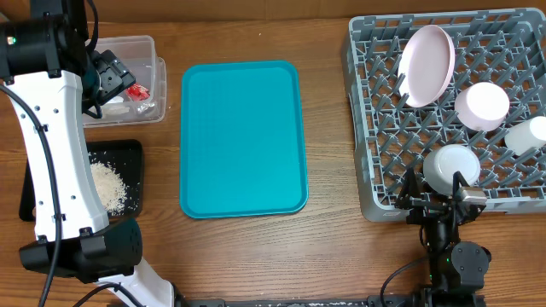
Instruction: Sort waste into correct bins and load items into the dishwasher
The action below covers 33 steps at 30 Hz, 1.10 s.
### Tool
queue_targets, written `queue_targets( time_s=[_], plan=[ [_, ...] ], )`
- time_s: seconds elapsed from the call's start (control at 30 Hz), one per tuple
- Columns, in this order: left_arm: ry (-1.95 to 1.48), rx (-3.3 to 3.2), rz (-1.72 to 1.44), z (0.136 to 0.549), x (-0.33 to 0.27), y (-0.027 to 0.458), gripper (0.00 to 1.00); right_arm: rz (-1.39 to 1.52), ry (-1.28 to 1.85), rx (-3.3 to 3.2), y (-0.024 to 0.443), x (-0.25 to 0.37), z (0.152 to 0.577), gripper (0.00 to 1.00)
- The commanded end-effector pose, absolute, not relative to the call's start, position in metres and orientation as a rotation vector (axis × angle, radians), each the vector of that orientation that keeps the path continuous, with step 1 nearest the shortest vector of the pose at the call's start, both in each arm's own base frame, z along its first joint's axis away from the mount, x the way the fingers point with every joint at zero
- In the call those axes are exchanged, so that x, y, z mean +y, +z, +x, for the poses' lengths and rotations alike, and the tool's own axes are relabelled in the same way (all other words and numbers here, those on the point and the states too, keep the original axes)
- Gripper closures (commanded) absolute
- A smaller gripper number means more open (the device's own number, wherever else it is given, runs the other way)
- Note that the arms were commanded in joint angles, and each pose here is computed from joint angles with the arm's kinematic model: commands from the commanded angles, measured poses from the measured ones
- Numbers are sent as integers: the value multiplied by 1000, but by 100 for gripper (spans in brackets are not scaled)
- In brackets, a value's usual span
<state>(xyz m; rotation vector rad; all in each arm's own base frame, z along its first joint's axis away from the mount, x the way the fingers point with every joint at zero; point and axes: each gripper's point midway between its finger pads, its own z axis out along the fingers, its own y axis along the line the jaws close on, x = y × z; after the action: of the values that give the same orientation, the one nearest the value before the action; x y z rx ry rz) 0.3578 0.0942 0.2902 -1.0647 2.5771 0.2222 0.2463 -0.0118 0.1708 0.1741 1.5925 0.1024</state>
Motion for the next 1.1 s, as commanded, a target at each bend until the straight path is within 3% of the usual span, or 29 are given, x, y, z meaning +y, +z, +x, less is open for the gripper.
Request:
queue_targets(
  time_s=[0.0, 0.37, 0.57, 0.73, 1.07],
  plan=[
    [214, 2560, -1075, 354, 93, 295, 0, 170, 105, 1586, 170, -11, 246, 0],
    [227, 2576, -1028, 352, 93, 297, 0, 170, 105, 1586, 170, -11, 246, 0],
    [-71, 2677, -866, 356, 52, 297, 0, 170, 105, 1586, 170, -11, 246, 0],
    [7, 2718, -772, 343, 38, 293, 0, 170, 105, 1586, 170, -11, 246, 0],
    [-46, 2569, -276, 318, -19, 265, 0, 170, 105, 1586, 170, -11, 246, 0]
  ],
)
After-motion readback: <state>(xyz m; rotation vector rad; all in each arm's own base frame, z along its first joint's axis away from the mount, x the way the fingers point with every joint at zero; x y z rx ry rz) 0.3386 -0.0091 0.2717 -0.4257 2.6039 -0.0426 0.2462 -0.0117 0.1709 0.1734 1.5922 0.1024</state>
